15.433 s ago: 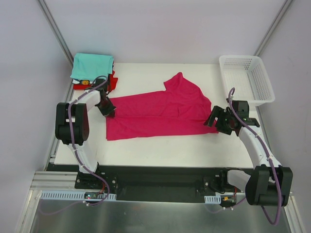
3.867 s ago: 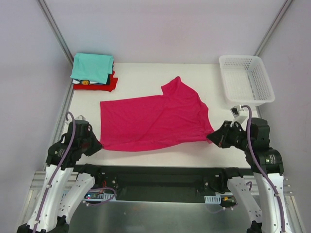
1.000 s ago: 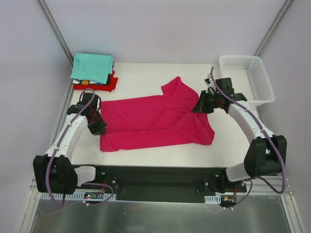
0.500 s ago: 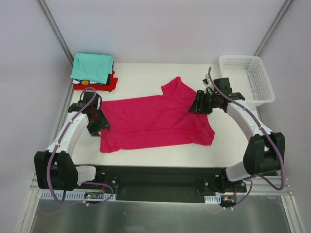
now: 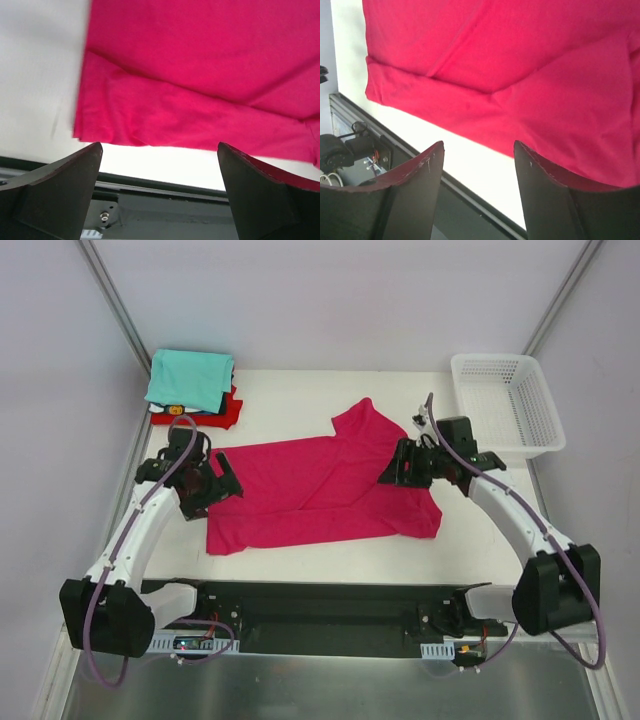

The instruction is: Fold and stack the t-shirts

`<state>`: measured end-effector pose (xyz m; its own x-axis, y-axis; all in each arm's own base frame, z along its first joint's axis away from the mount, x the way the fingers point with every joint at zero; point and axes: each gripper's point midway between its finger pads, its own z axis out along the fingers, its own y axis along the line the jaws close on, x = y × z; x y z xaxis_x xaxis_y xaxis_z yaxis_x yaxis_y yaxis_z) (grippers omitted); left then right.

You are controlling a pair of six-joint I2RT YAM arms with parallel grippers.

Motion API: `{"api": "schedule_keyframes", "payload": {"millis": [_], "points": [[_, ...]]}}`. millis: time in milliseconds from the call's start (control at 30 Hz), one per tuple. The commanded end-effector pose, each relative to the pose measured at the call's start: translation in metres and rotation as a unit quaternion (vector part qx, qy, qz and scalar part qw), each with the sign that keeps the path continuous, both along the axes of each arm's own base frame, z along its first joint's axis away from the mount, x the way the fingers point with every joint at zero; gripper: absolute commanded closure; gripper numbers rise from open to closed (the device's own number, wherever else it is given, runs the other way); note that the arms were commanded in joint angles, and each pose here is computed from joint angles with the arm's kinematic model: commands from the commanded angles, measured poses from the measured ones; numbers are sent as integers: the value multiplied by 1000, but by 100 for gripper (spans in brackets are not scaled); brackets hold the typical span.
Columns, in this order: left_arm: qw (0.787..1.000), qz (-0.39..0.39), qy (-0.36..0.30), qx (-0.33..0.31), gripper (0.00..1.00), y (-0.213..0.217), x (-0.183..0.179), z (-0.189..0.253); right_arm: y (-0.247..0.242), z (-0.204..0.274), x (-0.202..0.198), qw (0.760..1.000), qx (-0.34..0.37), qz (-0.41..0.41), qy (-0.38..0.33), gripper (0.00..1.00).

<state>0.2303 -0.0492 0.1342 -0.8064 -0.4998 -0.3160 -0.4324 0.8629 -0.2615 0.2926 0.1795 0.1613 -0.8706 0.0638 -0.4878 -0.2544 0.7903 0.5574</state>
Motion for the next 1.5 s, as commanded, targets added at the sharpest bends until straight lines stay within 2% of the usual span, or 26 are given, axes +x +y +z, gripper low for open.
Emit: {"api": "schedule_keyframes", "payload": {"millis": [0, 133, 333, 500, 700, 1100, 1467], "points": [[994, -63, 10, -93, 1, -61, -27, -5, 10, 13, -24, 997, 74, -26, -5, 39], [989, -83, 40, -119, 1, -84, -53, -30, 4, -6, -46, 996, 76, -48, 2, 39], [991, -66, 55, -107, 1, -77, -65, -55, 1, -22, -55, 996, 73, -56, 15, 41], [992, -68, 49, -93, 1, -74, -58, -65, 4, -45, -51, 995, 68, -54, 42, 41], [991, -76, 70, -83, 1, -75, -53, -77, 7, -55, -37, 996, 58, -50, 52, 41], [994, -72, 66, -48, 1, -65, -45, -88, 3, -68, -23, 996, 49, -47, 61, 41], [993, -72, 81, -47, 1, -62, -56, -115, -4, -99, -15, 992, 42, -68, 100, 37]]}}
